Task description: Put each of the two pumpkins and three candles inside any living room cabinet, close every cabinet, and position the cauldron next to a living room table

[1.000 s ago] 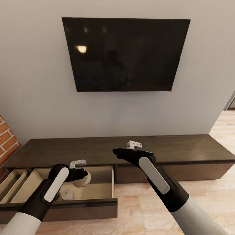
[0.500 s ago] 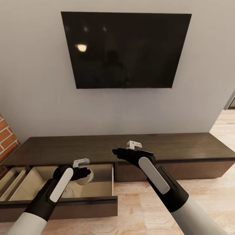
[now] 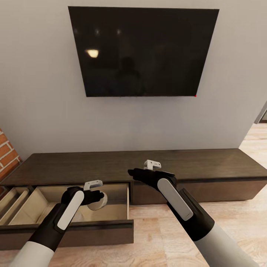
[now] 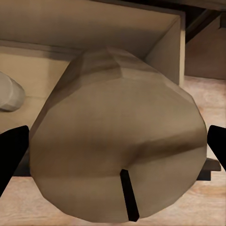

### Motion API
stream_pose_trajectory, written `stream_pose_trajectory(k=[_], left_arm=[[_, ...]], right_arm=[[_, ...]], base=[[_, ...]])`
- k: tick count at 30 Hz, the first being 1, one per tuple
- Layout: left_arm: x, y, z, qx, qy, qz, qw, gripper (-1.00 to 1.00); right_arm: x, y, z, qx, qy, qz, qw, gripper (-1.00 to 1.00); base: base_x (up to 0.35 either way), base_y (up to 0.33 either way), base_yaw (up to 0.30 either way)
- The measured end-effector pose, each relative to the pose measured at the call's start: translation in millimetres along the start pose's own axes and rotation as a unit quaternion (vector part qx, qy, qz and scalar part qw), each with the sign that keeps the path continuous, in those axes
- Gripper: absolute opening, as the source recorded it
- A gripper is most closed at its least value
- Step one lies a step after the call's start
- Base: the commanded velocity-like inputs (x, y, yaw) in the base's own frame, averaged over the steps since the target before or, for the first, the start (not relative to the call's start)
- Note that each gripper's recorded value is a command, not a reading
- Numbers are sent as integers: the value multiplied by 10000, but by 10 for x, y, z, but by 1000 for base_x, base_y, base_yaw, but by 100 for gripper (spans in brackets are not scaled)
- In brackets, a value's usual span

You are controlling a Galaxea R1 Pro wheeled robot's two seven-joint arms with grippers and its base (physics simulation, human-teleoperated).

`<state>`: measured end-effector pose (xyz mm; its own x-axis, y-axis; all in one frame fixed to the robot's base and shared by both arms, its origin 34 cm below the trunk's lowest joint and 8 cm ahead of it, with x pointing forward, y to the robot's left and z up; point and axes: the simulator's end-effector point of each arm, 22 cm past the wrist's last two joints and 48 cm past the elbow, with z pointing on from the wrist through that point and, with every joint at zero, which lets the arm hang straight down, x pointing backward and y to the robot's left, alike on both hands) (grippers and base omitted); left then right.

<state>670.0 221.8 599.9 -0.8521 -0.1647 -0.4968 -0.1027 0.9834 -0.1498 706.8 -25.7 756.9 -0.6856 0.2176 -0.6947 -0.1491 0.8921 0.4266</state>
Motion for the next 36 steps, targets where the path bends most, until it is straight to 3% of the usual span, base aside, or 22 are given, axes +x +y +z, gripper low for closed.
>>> stream_pose_trajectory(k=[14,36], left_arm=[[192,25,221,53,5,-8,10000,-100],[206,-11,219,113,31,-3,9999,-100]], right_arm=[[237,-113,129,-1,-2,0,10000,100],[239,-109,129,0,-2,-1,10000,100]], base=[[0,0,0],[80,0,0]])
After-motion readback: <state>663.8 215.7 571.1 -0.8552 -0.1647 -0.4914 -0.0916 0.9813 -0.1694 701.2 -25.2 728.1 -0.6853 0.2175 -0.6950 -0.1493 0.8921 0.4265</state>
